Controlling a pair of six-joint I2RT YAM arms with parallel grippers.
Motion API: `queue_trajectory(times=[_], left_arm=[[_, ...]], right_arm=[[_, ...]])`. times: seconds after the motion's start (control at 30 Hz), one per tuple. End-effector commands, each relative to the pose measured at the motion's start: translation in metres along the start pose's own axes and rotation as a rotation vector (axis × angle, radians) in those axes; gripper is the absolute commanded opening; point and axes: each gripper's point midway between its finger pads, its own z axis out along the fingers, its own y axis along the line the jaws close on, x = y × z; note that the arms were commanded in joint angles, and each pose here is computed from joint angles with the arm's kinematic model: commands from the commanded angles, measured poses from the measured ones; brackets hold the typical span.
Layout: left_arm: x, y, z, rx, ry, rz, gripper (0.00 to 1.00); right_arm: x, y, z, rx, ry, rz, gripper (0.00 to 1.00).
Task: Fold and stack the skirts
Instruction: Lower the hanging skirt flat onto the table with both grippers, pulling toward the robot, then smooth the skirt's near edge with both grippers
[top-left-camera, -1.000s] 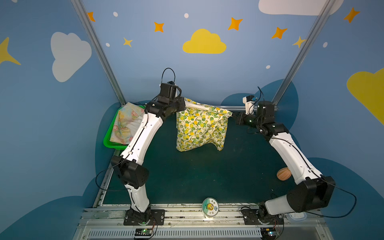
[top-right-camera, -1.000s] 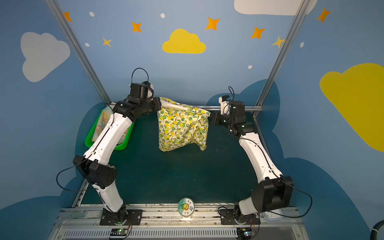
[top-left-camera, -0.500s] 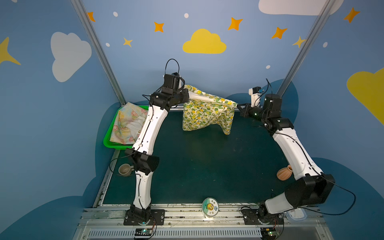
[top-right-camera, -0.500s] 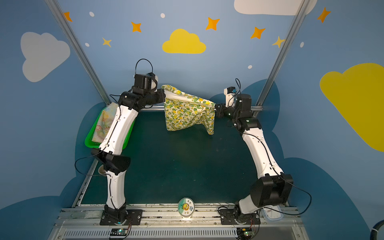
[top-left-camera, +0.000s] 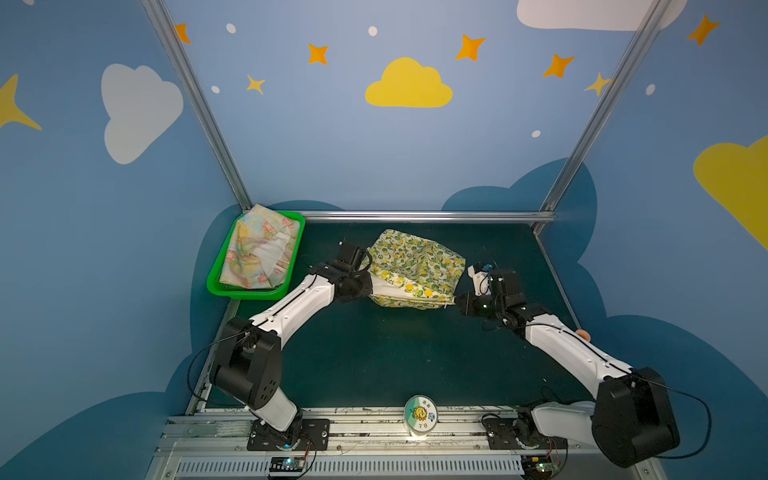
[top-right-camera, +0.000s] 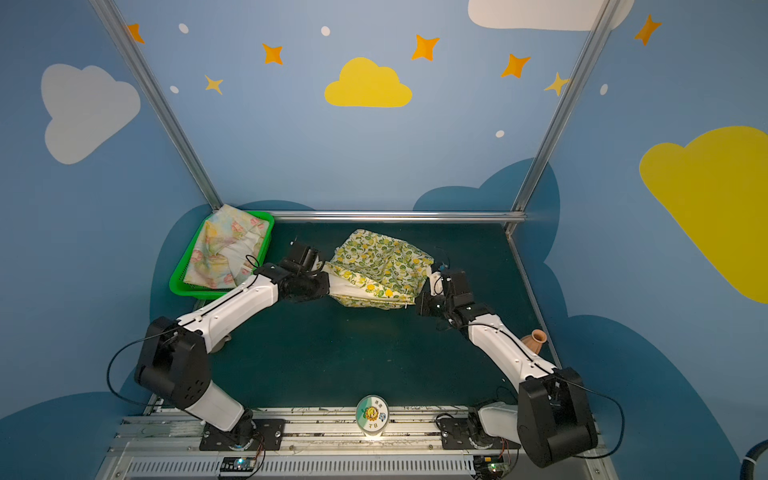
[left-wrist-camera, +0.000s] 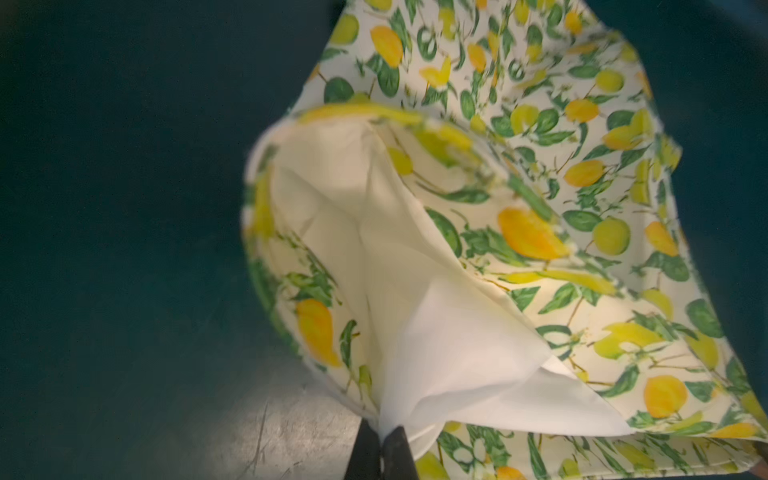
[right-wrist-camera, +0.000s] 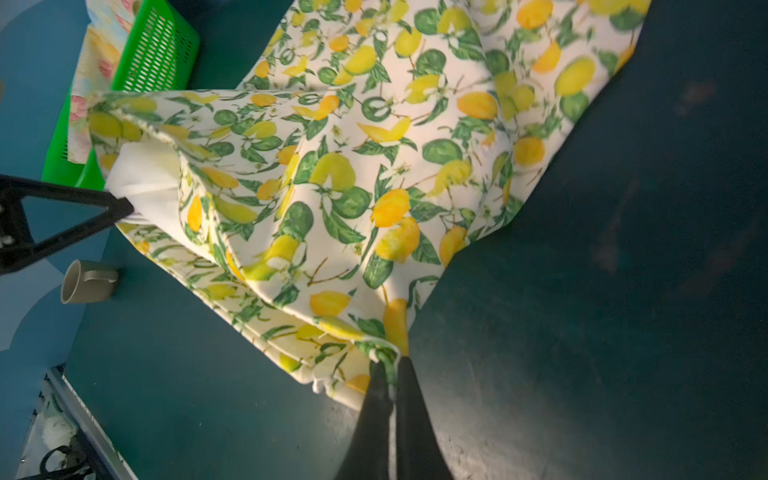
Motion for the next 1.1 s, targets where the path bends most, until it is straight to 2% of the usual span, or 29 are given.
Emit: queue_trajectory(times=[0.0, 0.1, 0.13, 0.17, 0.23, 0.3, 0.5, 0.7, 0.9, 0.97, 1.07], left_arm=[[0.011, -0.001, 0.001, -0.004, -0.041, -0.036, 0.05], [0.041, 0.004, 0.008, -0.025, 0.027, -0.047, 0.17], [0.048, 0.004, 0.009, -0.021, 0.043, -0.047, 0.29], [0.056, 0.007, 0.008, -0.033, 0.061, -0.046, 0.43], [0.066, 0.012, 0.003, -0.054, 0.077, -0.047, 0.53], [0.072, 0.018, -0.006, -0.069, 0.085, -0.056, 0.58], [0.073, 0.041, -0.024, -0.166, 0.076, -0.075, 0.60], [0.072, 0.065, -0.012, -0.208, 0.083, -0.179, 0.58], [0.062, 0.082, 0.004, -0.152, 0.031, -0.294, 0.48], [0.057, 0.076, 0.009, -0.121, 0.026, -0.266, 0.45], [0.056, 0.067, 0.017, -0.091, 0.042, -0.224, 0.47]], right_arm=[[0.001, -0.007, -0.007, 0.048, -0.052, 0.058, 0.00], [0.025, -0.013, -0.004, 0.071, 0.008, 0.063, 0.00], [0.030, -0.014, -0.005, 0.078, 0.024, 0.071, 0.01], [0.034, -0.014, -0.006, 0.083, 0.042, 0.080, 0.09], [0.038, -0.015, -0.010, 0.098, 0.069, 0.102, 0.29], [0.042, -0.015, -0.014, 0.105, 0.090, 0.117, 0.36], [0.039, -0.008, -0.022, 0.105, 0.096, 0.114, 0.41], [0.051, -0.011, -0.013, 0.109, 0.147, 0.141, 0.42], [0.056, -0.012, -0.004, 0.107, 0.189, 0.175, 0.42], [0.056, -0.010, -0.002, 0.102, 0.204, 0.185, 0.42], [0.053, -0.008, -0.001, 0.100, 0.213, 0.189, 0.41]])
